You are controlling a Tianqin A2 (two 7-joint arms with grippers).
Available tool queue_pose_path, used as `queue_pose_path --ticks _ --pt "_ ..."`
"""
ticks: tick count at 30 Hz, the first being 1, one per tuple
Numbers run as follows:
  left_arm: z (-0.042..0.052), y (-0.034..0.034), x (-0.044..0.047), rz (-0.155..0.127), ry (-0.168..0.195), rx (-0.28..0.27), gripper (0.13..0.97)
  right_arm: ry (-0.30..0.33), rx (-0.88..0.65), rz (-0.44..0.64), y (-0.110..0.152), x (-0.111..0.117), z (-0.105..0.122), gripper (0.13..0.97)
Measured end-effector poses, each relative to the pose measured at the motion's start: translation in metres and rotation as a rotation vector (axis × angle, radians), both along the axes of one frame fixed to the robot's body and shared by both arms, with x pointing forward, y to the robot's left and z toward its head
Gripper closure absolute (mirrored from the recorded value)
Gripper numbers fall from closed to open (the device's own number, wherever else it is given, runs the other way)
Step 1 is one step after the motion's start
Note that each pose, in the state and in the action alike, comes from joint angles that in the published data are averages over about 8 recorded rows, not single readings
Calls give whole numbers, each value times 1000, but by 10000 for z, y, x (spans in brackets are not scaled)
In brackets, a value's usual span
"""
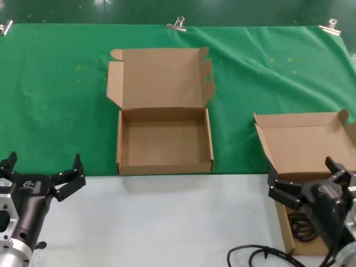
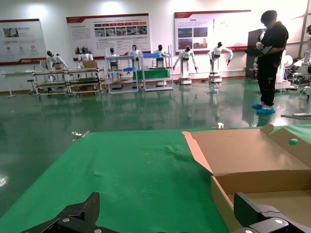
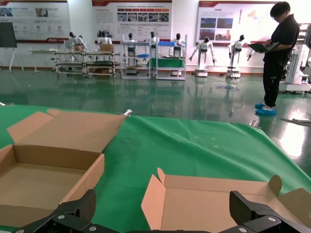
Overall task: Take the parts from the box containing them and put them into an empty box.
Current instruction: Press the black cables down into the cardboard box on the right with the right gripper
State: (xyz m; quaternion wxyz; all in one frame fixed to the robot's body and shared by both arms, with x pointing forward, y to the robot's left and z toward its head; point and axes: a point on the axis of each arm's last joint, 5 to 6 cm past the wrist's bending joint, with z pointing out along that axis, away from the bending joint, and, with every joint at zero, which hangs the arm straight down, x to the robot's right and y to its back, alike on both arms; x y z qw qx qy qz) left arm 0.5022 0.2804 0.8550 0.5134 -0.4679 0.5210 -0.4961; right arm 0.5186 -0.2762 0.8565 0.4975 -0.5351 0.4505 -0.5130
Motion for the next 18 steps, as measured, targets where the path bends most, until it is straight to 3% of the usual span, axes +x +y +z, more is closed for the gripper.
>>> queue_pose_path --ticks 18 --pt "0 0 0 0 0 0 132 0 0 0 0 0 0 130"
